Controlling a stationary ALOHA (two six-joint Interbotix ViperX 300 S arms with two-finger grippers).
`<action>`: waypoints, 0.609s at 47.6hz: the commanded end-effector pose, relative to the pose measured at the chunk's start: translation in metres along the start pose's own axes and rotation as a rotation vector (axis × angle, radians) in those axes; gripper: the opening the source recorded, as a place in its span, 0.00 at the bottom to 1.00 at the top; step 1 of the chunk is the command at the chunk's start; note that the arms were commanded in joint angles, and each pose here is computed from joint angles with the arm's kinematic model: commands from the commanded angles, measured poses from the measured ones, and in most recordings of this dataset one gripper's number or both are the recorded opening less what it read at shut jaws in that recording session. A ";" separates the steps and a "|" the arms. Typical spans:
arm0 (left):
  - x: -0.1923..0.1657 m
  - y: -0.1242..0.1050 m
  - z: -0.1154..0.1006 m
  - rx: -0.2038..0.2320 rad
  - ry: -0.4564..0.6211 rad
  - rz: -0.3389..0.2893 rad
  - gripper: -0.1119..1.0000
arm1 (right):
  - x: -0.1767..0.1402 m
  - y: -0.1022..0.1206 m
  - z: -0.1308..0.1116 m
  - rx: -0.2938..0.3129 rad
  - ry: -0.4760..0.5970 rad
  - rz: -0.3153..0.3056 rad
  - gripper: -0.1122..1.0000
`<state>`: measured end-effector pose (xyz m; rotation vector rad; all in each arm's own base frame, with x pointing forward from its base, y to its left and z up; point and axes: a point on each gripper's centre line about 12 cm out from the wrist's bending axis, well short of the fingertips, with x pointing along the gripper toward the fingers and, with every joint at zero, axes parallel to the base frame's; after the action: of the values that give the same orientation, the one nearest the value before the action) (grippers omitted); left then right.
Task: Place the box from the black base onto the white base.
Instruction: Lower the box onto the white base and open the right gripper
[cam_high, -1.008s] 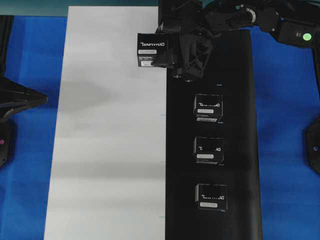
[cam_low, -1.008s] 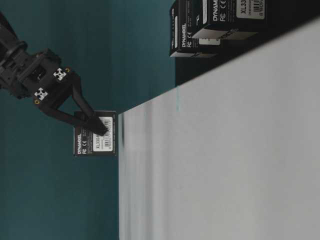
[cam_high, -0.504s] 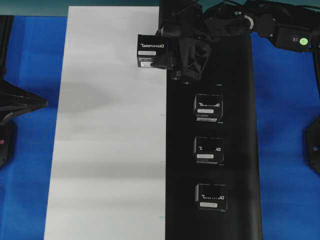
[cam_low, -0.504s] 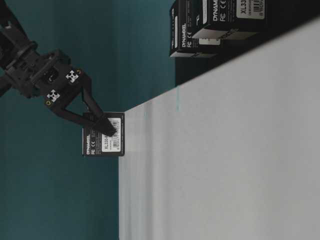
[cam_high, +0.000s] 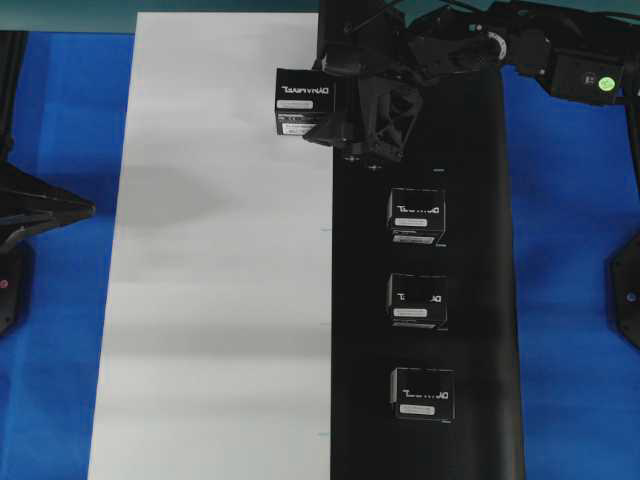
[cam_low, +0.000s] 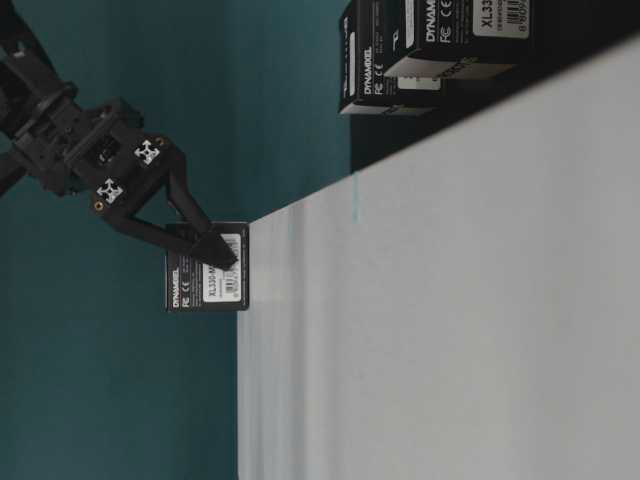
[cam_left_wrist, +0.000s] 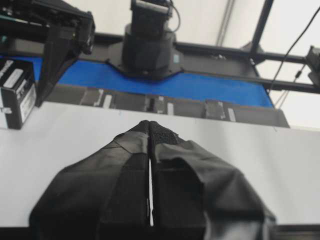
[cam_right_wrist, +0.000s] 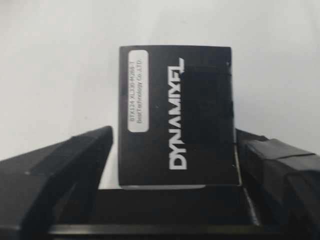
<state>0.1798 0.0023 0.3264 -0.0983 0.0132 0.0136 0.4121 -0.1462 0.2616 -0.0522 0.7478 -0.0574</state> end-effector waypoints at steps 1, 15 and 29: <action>0.001 -0.001 0.010 0.000 -0.022 -0.001 0.07 | 0.002 0.004 0.003 -0.006 -0.008 0.004 0.95; 0.000 -0.001 0.010 0.000 -0.025 -0.001 0.07 | 0.002 0.003 0.003 -0.006 -0.009 0.003 0.99; 0.000 -0.001 0.010 0.000 -0.025 -0.001 0.07 | -0.003 -0.007 0.004 0.002 -0.029 -0.028 0.99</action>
<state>0.1795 0.0023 0.3260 -0.0983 0.0132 0.0136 0.4117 -0.1513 0.2638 -0.0575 0.7312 -0.0771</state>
